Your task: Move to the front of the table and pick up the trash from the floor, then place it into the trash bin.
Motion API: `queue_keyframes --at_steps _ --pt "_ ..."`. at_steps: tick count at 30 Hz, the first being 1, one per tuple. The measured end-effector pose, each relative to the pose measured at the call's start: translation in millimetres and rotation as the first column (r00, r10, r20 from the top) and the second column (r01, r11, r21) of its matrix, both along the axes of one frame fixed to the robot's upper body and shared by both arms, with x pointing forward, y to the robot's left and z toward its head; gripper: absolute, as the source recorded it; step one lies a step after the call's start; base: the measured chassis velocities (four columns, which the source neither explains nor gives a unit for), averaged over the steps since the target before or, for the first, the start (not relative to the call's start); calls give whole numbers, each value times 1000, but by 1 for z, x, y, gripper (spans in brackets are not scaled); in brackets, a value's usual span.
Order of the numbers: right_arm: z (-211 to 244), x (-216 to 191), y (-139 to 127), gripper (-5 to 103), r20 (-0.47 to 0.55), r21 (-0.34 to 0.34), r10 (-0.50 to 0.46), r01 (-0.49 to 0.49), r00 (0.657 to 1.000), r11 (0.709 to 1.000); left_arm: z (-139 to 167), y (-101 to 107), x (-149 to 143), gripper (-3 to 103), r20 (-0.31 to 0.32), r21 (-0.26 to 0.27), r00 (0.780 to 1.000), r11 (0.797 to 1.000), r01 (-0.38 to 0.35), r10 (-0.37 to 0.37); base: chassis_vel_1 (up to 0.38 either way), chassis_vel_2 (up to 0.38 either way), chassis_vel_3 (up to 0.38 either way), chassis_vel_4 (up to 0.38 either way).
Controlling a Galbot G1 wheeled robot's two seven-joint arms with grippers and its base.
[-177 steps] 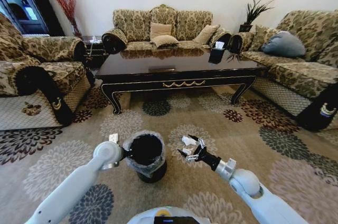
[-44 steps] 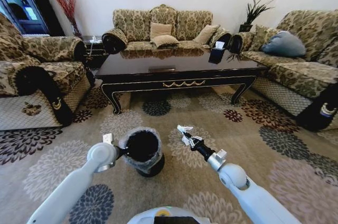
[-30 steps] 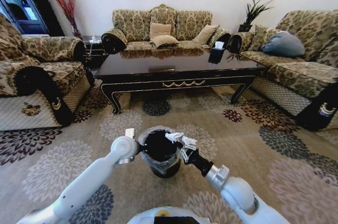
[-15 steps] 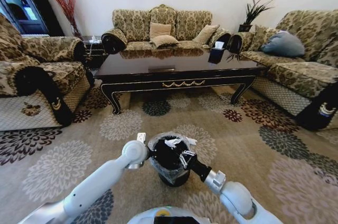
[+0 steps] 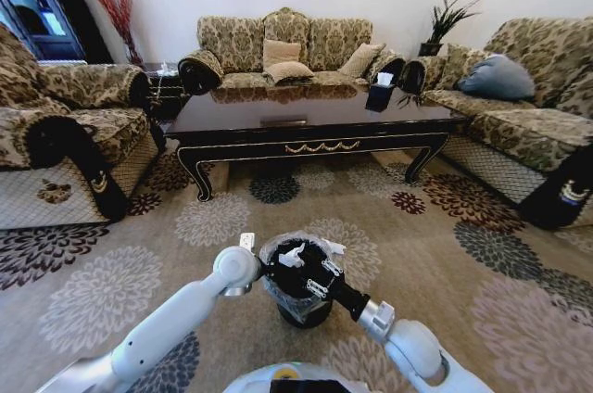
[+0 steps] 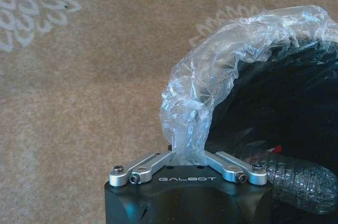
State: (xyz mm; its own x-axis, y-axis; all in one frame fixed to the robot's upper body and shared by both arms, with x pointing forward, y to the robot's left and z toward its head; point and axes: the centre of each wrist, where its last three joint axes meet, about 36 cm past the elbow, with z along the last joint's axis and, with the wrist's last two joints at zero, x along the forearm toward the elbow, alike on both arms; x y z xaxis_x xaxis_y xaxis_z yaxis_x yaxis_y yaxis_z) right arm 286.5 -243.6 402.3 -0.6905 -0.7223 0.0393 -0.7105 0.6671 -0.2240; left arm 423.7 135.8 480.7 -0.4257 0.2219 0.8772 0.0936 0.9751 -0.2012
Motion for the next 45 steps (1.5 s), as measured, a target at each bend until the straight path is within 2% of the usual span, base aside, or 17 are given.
queue_keyframes --at_steps 2,3,6,7,8,9,12,14,15,17,20,24,28,30,34,41,45 --pt "1 0 0 65 1 1 0 0 1000 1000 0 2 0 0 0 -1 1000 1000 -5 5 0 0 0 0" --pt "2 0 0 76 2 5 -2 2 1000 1000 -1 4 0 0 -1 -6 1000 1000 -14 14 0 0 0 0" --pt "4 0 0 76 3 17 -12 12 1000 1000 -1 9 0 0 -3 -14 1000 999 -30 30 0 0 0 0" --pt "5 0 0 86 4 28 -23 23 1000 999 -2 11 0 0 -3 -18 999 999 -38 38 0 0 0 0" --pt "6 0 0 86 3 46 -38 38 999 998 -2 15 0 0 -4 -22 999 999 -48 48 0 0 0 0" --pt "8 3 -1 96 11 61 -56 55 998 997 -2 22 0 0 -4 -26 998 997 -66 66 0 0 0 0" --pt "11 9 -5 96 50 61 -80 77 996 995 -2 35 1 0 1 -30 995 995 -100 100 0 0 0 0" --pt "7 23 -15 99 83 61 -143 138 986 989 2 56 3 0 13 -35 989 989 -147 148 0 0 0 0" --pt "7 23 -15 99 83 61 -143 138 986 989 2 56 3 0 13 -35 989 989 -147 148 0 0 0 0" --pt "-2 39 -30 100 80 60 -223 218 972 974 5 79 5 0 29 -22 981 982 -189 190 0 0 0 0" --pt "-9 51 -40 100 47 72 -294 291 955 954 7 94 5 0 35 -9 976 977 -213 213 0 0 0 0" --pt "-33 68 -53 100 -81 103 -402 409 912 907 4 114 4 0 32 -3 966 967 -257 257 0 0 0 0" --pt "-53 74 -60 100 -116 73 -438 448 891 891 2 128 4 0 35 -13 955 956 -293 294 0 0 0 0" --pt "-77 77 -66 100 -157 39 -479 490 864 871 4 147 5 0 48 -9 942 944 -331 331 0 0 0 0" --pt "-105 80 -73 100 -199 -1 -515 526 834 851 5 162 4 0 55 -7 931 932 -362 362 -53 51 65 -73" --pt "-148 88 -77 100 -240 -59 -550 554 800 831 1 180 -4 0 47 -10 912 913 -407 407 -135 140 144 -140" --pt "-164 100 -75 100 -260 -62 -552 557 792 828 -2 185 -9 0 43 -7 907 908 -420 420 -99 87 90 -85"
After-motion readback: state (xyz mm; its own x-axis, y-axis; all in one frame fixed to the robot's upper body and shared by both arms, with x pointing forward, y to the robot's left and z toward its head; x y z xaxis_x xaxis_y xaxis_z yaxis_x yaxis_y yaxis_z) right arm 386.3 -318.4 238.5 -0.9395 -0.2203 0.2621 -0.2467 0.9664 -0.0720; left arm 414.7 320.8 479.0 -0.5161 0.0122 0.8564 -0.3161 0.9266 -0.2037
